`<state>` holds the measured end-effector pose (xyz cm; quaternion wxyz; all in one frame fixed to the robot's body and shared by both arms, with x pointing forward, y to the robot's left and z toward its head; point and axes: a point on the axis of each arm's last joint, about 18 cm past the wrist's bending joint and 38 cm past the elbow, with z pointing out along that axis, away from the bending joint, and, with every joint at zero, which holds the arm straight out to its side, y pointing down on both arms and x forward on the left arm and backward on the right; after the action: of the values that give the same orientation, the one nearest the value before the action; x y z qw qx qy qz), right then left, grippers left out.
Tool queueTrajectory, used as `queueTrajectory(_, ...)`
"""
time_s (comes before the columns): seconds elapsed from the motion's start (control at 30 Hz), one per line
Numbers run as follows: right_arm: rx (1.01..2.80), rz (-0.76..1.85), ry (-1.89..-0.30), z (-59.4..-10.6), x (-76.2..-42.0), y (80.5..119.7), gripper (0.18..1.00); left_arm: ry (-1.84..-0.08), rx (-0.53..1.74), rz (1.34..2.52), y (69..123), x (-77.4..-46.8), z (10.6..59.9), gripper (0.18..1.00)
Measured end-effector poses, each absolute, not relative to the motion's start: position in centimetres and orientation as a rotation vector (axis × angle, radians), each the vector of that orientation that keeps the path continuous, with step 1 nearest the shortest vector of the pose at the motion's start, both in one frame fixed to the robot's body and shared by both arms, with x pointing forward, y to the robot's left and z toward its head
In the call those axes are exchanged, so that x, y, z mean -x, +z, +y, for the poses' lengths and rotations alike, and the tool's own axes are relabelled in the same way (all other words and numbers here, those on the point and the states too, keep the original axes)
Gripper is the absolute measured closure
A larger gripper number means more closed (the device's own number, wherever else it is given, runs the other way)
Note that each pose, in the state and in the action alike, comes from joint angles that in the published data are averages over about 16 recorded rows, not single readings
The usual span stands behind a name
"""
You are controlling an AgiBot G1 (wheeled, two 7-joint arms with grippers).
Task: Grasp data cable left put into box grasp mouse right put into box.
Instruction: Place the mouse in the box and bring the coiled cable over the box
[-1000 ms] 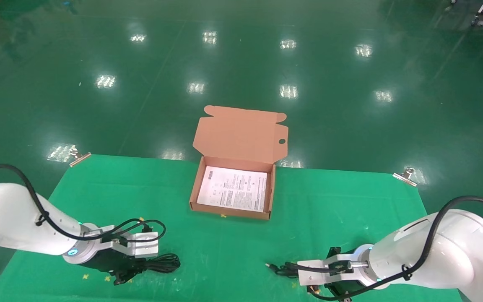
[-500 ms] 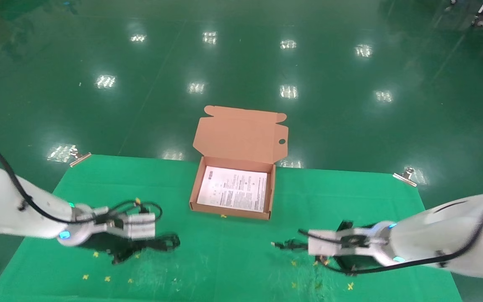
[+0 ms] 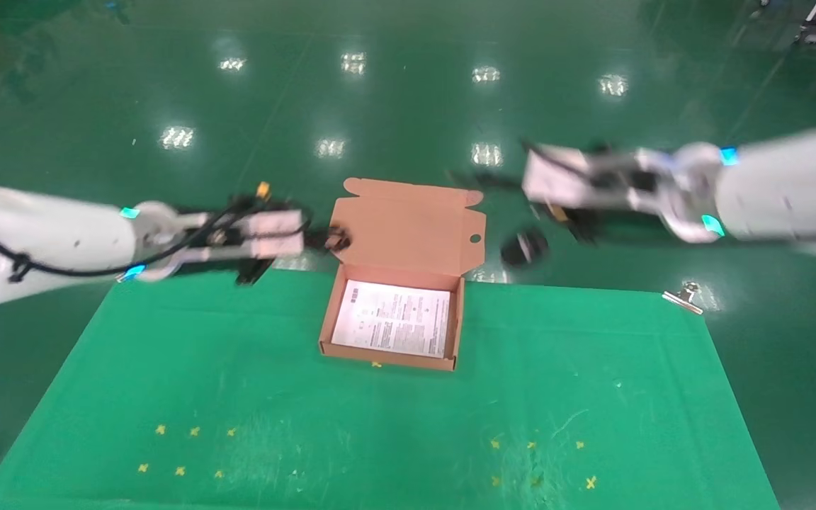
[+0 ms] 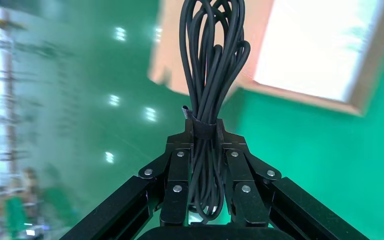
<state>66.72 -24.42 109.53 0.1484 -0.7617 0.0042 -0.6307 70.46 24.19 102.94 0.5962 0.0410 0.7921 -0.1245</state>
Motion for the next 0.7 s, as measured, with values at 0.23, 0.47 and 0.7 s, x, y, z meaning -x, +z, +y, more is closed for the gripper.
queueTrajectory(0.23, 2.003, -0.064, -1.882, -19.9, -67.1, 115.4, 0.970, -0.291, -0.138, 1.711, 106.8, -70.9, 21.6, 0.927)
queueTrajectory(0.47, 1.919, -0.106, -1.901, -16.9, -67.5, 118.4, 0.970, -0.274, -0.150, 1.649, 108.9, -71.4, 20.5, 0.927)
queueTrajectory(0.7, 1.898, -0.134, -1.906, -15.5, -67.7, 119.2, 0.970, -0.245, -0.143, 1.636, 109.5, -71.5, 20.8, 0.928)
